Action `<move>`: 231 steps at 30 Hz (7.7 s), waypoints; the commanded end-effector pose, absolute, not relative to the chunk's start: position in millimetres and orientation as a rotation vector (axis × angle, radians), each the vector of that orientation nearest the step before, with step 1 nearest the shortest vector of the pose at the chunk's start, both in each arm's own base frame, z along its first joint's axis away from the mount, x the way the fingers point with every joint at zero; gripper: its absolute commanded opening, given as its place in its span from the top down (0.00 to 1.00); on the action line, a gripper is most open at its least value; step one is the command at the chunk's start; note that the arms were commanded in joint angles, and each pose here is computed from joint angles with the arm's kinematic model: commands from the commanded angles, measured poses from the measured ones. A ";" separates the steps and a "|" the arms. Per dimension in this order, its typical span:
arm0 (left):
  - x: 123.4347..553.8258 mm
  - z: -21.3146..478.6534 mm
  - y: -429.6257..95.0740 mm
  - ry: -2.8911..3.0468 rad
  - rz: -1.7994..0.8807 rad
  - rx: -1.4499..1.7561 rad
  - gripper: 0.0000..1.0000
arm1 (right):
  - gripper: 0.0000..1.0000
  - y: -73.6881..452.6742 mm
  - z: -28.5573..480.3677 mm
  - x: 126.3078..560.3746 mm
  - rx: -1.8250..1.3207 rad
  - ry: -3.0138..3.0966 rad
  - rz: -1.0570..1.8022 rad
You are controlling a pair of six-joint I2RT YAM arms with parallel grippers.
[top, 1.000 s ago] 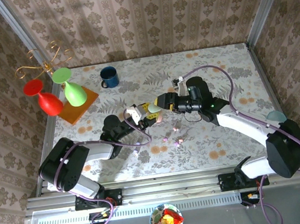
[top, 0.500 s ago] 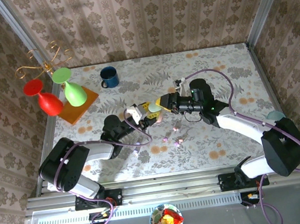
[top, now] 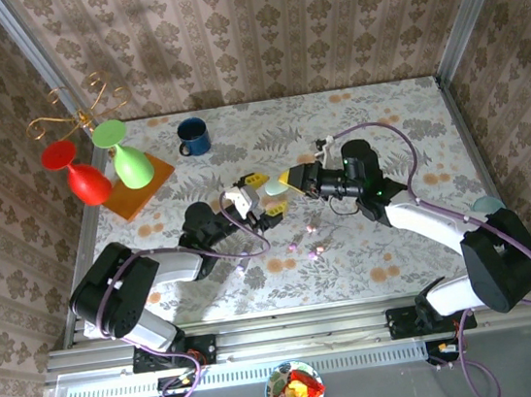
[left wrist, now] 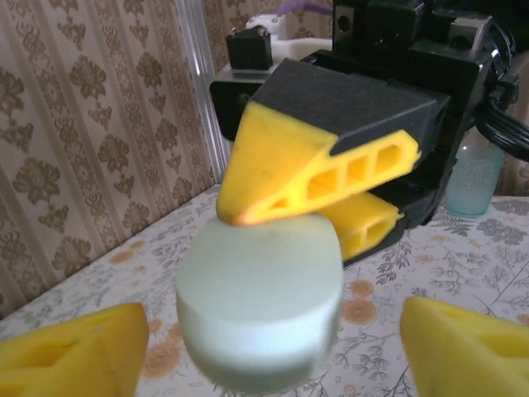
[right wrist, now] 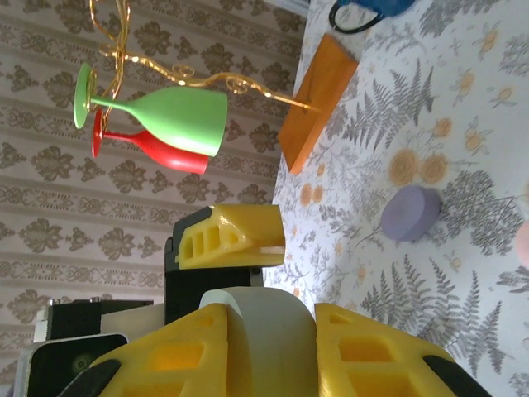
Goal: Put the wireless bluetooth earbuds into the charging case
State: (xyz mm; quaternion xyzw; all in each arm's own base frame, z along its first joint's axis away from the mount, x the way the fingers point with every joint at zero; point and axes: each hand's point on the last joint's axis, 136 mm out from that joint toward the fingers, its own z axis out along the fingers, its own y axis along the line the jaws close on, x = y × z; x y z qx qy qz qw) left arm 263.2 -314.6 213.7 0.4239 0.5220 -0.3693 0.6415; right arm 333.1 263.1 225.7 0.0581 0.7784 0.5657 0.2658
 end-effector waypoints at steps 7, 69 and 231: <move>256.6 190.5 -296.1 1.257 -0.787 0.947 0.00 | 0.84 230.5 190.8 371.9 0.196 2.145 1.228; 298.6 123.1 -286.8 1.572 -0.526 1.787 0.05 | 0.42 175.3 119.9 374.8 0.109 2.334 0.832; 269.8 275.0 -318.8 0.982 -1.139 1.144 0.42 | 0.98 272.9 277.1 318.7 0.173 1.835 2.187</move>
